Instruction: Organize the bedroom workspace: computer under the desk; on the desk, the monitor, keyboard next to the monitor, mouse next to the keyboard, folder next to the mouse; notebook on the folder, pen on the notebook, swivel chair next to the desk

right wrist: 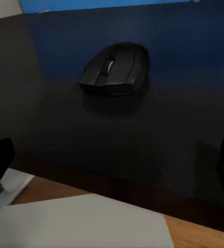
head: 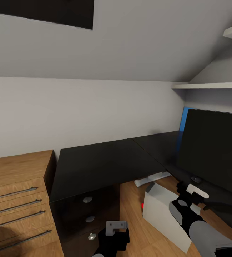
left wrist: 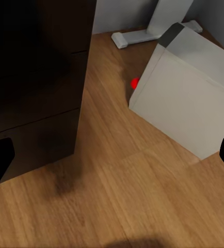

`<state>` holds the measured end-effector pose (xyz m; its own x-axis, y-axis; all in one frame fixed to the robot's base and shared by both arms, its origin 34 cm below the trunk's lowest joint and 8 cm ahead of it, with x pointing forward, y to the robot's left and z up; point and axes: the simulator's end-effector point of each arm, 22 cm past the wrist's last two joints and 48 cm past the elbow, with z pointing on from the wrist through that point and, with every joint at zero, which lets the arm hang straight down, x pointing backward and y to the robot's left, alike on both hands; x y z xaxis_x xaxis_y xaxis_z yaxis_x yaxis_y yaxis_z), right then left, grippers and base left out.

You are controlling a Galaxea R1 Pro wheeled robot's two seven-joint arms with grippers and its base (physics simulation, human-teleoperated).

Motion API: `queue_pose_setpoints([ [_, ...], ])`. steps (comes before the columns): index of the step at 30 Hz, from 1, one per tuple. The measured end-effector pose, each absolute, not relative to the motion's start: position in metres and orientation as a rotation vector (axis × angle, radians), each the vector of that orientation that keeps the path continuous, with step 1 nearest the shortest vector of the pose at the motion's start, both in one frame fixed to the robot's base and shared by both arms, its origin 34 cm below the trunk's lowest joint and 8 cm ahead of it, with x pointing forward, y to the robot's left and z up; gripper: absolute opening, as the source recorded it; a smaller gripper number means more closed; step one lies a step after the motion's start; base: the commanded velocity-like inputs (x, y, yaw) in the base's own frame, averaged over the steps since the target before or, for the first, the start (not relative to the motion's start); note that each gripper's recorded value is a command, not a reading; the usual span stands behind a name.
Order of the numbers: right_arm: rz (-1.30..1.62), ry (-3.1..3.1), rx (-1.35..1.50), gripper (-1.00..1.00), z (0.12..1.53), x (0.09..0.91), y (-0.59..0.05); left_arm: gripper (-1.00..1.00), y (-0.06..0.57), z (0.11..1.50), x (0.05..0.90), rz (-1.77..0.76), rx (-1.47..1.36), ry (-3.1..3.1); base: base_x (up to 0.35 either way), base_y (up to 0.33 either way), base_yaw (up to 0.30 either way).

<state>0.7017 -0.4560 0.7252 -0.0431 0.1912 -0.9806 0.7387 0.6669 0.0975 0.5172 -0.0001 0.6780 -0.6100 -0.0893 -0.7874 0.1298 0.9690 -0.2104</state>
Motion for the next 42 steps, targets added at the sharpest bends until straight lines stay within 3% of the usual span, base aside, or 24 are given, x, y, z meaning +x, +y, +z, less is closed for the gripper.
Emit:
queue_pose_setpoints([
  [8,-0.522,1.591,0.774,1.0,0.725,0.703,-0.454,1.0,0.001,0.678,0.518,-0.305,0.027,2.206,0.0,0.0,0.0],
  [27,-0.424,1.62,0.601,1.0,0.727,0.727,-0.363,1.0,0.01,0.663,0.517,-0.265,0.029,2.227,0.0,0.0,0.0],
  [42,-0.423,1.617,0.586,1.0,0.729,0.728,-0.358,1.0,0.01,0.663,0.517,-0.265,0.029,2.228,0.0,0.0,0.0],
])
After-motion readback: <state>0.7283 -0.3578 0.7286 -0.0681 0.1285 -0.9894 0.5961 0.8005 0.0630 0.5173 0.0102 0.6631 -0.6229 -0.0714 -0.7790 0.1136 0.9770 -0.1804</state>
